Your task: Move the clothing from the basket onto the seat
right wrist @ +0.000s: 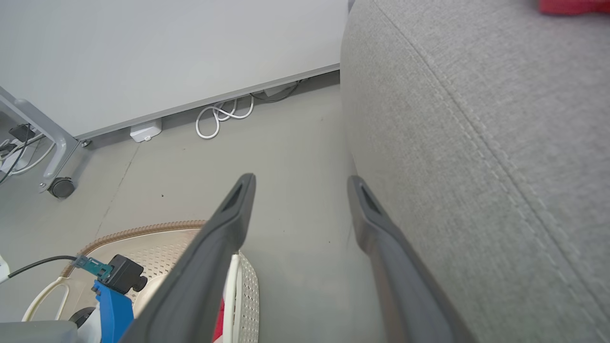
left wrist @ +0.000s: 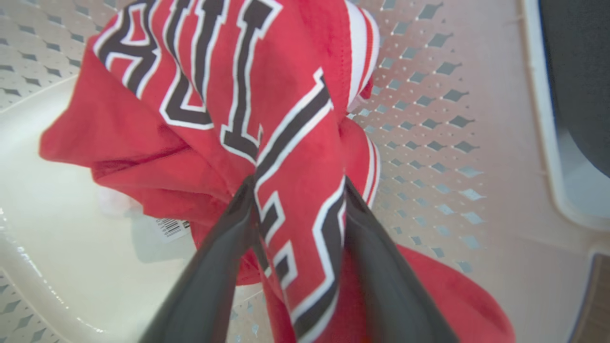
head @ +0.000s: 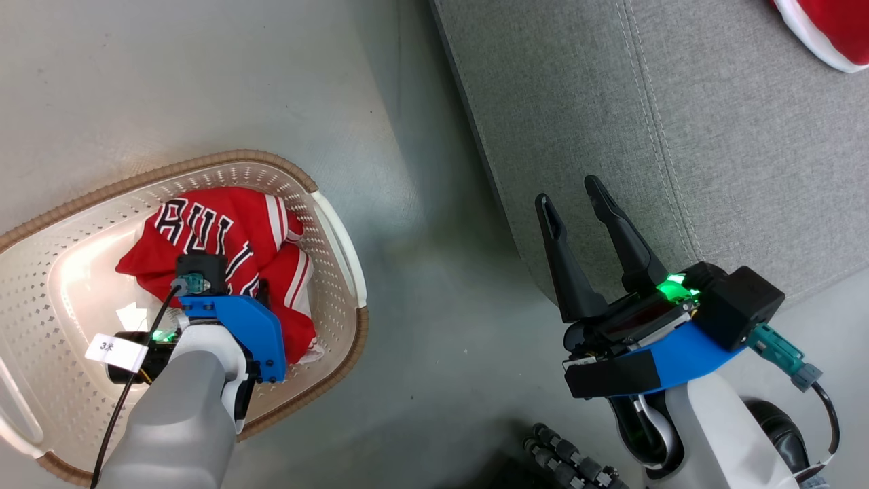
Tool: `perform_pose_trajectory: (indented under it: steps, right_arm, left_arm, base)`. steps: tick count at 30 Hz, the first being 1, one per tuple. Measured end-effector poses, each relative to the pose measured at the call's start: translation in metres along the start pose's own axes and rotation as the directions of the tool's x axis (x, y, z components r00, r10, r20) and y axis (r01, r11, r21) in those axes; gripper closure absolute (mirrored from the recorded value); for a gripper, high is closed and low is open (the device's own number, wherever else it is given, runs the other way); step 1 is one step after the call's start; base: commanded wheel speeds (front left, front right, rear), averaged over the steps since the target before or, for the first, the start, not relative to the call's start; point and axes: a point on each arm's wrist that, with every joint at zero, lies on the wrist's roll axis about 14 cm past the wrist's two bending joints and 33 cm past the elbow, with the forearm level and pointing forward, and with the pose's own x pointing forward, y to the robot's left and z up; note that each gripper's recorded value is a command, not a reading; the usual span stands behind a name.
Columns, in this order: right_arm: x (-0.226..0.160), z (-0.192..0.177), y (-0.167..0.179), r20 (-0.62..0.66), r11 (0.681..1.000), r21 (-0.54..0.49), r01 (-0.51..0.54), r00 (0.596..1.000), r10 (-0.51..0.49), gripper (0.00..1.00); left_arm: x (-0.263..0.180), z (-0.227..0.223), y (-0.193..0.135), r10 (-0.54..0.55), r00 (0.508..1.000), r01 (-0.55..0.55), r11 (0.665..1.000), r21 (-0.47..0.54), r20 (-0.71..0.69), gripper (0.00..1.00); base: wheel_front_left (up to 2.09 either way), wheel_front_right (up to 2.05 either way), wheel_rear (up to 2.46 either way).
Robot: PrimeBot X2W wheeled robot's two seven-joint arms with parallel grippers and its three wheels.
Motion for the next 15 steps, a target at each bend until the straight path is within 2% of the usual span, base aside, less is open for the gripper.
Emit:
perform_pose_trajectory:
  steps: [15]
  right_arm:
    - [0.0000,0.0055,0.0008,0.014,1.000,-0.008,-0.004,1.000,0.004,0.00]
  left_arm:
    - [-0.0051,0.0039,-0.0034,-0.015,1.000,0.015,1.000,0.014,0.012,1.00]
  base:
    - [0.00,0.00,0.00]
